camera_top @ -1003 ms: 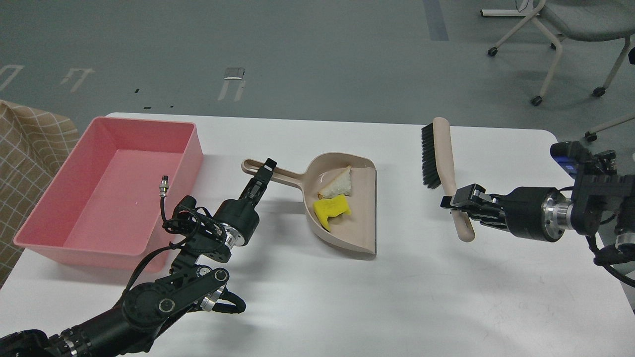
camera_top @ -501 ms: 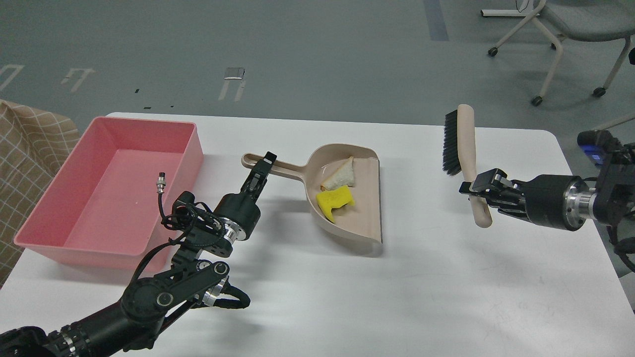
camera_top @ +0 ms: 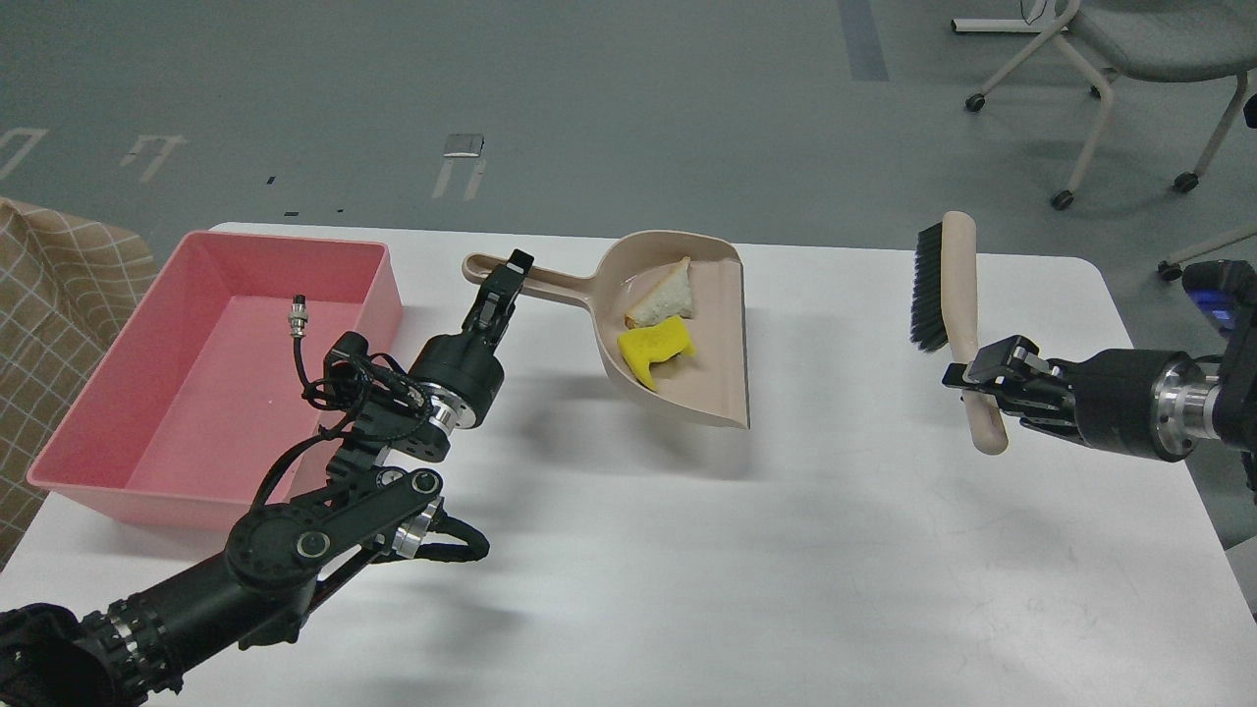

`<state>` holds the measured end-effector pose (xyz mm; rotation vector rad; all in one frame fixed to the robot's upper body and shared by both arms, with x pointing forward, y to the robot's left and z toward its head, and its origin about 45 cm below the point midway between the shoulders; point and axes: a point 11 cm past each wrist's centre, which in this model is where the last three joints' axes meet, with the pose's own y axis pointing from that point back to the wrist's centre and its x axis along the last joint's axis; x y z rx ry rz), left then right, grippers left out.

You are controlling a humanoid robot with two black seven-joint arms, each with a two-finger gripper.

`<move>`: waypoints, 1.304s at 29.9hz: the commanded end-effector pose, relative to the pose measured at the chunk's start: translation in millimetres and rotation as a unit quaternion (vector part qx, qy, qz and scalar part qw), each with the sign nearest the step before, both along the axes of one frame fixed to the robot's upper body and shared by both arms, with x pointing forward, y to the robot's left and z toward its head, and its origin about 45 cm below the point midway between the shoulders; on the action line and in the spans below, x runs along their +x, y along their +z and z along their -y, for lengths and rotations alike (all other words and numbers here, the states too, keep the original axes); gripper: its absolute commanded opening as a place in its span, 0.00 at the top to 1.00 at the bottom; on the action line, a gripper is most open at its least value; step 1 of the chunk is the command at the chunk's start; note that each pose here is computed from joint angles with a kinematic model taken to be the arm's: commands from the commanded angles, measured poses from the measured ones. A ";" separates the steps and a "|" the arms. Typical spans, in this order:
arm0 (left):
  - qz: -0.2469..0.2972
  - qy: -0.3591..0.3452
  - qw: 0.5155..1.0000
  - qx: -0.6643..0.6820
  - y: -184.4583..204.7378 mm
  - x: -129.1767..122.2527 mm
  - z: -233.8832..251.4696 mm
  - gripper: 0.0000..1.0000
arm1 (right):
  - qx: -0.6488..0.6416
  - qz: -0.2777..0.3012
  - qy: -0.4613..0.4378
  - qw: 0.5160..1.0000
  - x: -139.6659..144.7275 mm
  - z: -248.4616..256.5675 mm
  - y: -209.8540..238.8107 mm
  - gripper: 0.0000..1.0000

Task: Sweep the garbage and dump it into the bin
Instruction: 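Raise the dustpan with the left gripper and carry it over the pink bin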

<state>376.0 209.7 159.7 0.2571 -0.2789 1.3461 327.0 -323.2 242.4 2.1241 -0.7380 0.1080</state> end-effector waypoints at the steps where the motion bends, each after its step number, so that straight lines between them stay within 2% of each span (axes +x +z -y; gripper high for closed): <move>1: 0.007 0.009 1.000 -0.001 10.7 9.2 -9.6 1.00 | -0.001 -0.003 -0.001 1.000 -1.4 0.6 -2.1 0.97; 5: 0.018 0.018 1.000 0.002 27.2 21.7 -25.5 1.00 | 0.000 -0.003 0.000 1.000 -1.5 -0.4 -2.2 0.97; 19: 0.006 0.022 1.000 0.004 52.1 34.5 -80.7 1.00 | 0.003 -0.005 0.002 1.000 -1.5 -2.7 -3.7 0.97; 39: -0.012 0.036 0.999 -0.025 78.0 30.6 -140.4 1.00 | 0.002 -0.010 0.000 1.000 -3.0 -1.6 -7.7 0.97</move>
